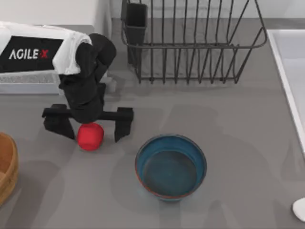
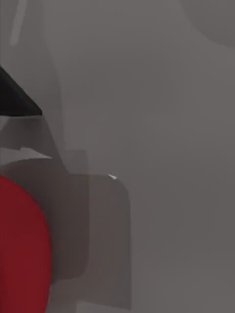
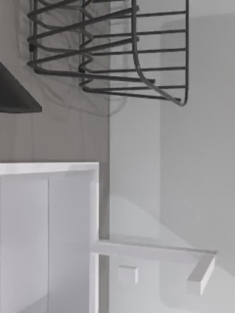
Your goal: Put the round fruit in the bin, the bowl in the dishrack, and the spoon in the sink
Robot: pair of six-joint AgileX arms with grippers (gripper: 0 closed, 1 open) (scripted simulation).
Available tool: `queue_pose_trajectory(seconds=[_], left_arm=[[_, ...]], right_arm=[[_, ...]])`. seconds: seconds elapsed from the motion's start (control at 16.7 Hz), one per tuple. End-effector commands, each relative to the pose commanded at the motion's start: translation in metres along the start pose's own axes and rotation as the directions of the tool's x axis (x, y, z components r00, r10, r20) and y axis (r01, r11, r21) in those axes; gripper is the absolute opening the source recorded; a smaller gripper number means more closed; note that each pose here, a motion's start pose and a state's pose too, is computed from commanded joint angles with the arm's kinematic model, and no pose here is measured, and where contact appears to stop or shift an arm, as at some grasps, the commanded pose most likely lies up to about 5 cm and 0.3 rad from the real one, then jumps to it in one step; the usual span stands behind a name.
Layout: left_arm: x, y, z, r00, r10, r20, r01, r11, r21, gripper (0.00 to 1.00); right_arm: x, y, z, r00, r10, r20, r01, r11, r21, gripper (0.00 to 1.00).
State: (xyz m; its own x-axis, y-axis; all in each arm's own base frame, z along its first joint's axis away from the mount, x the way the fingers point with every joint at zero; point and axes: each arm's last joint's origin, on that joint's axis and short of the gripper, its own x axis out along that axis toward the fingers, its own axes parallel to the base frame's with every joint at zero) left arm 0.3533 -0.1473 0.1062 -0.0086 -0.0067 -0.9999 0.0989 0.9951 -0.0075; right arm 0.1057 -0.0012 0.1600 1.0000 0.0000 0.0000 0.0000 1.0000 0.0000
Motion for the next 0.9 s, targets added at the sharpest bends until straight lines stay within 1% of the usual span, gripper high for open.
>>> queue_pose_trajectory(seconds=[0.12, 0.36, 0.9], left_arm=[[0.0004, 0.0002, -0.0054, 1.000, -0.002, 0.005, 0.002, 1.000, 0.000, 1.00], [0.0002, 0.0002, -0.0057, 1.000, -0.002, 0.005, 0.002, 1.000, 0.000, 1.00], [0.0002, 0.0002, -0.0057, 1.000, -0.002, 0.005, 0.002, 1.000, 0.000, 0.32]], right_arm=[[0.0000, 0.0000, 0.0000, 1.000, 0.000, 0.000, 0.000, 1.000, 0.000, 1.00], [0.0000, 0.0000, 0.0000, 1.000, 0.000, 0.000, 0.000, 1.000, 0.000, 1.00], [0.0000, 0.0000, 0.0000, 1.000, 0.000, 0.000, 0.000, 1.000, 0.000, 1.00]])
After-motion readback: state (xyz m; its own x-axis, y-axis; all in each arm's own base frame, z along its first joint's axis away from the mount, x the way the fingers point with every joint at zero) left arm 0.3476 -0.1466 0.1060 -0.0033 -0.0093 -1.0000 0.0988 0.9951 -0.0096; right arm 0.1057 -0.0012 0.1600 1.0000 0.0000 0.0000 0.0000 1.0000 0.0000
